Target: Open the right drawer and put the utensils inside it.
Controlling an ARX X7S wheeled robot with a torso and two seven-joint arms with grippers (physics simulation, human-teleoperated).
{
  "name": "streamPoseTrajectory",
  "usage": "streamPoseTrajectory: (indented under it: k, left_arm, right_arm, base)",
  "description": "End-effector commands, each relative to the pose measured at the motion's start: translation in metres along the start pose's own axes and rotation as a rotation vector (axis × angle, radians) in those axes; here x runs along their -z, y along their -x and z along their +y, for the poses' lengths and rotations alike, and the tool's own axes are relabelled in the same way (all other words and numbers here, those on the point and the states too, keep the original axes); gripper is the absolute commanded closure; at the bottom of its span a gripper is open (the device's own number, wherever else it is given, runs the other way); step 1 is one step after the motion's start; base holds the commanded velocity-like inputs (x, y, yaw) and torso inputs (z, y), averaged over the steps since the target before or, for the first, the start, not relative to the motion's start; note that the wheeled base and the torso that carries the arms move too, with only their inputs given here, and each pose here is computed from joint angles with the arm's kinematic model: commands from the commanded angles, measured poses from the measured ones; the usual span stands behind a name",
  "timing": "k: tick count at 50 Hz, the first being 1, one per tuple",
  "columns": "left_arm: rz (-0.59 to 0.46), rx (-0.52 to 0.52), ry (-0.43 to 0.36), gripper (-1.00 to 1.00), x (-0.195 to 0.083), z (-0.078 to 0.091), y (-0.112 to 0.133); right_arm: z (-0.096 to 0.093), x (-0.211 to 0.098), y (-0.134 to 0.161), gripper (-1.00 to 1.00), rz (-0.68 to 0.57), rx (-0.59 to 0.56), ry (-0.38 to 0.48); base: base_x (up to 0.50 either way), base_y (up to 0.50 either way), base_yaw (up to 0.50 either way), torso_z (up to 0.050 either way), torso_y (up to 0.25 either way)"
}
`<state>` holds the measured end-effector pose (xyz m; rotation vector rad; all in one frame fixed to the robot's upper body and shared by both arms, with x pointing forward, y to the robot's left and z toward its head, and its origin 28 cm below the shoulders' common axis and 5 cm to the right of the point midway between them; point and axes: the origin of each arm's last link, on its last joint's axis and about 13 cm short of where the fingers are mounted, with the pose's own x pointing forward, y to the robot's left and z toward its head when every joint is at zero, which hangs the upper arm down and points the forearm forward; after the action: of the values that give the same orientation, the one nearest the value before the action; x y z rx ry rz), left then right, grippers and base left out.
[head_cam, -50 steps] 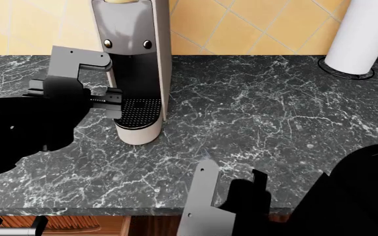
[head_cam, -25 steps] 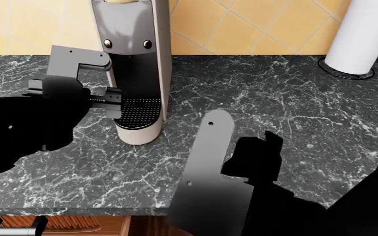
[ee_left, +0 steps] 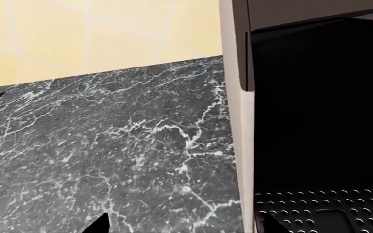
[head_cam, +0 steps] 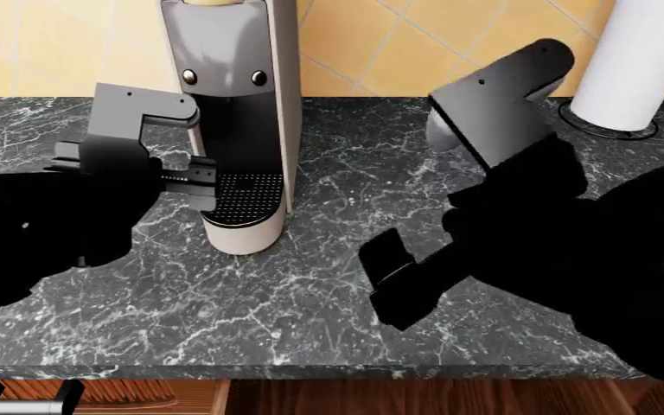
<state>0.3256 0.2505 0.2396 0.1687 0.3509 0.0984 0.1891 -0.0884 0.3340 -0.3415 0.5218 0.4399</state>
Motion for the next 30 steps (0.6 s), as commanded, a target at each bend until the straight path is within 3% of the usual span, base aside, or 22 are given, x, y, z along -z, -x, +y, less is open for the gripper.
streamPoseTrajectory:
  k: [1,15,30]
  left_arm:
    - [0.001,0.003,-0.002,-1.00,0.000,-0.001,0.000]
    - [0.009,0.001,0.000,-1.00,0.005,-0.001,-0.004]
    - [0.014,0.001,0.005,-1.00,0.005,0.000,-0.005]
  right_arm:
    - [-0.017,-0.010,-0.039,-1.00,-0.014,0.106,-0.292]
    - [-0.011,-0.016,-0.068,-1.00,0.012,0.076,-0.352]
    - [-0.005,-0.013,-0.078,-1.00,0.062,0.080,-0.338]
  base:
    - [0.00,0.00,0.00,0.000,0.000]
    - [0.00,0.00,0.00,0.000,0.000]
    - [0.00,0.00,0.00,0.000,0.000]
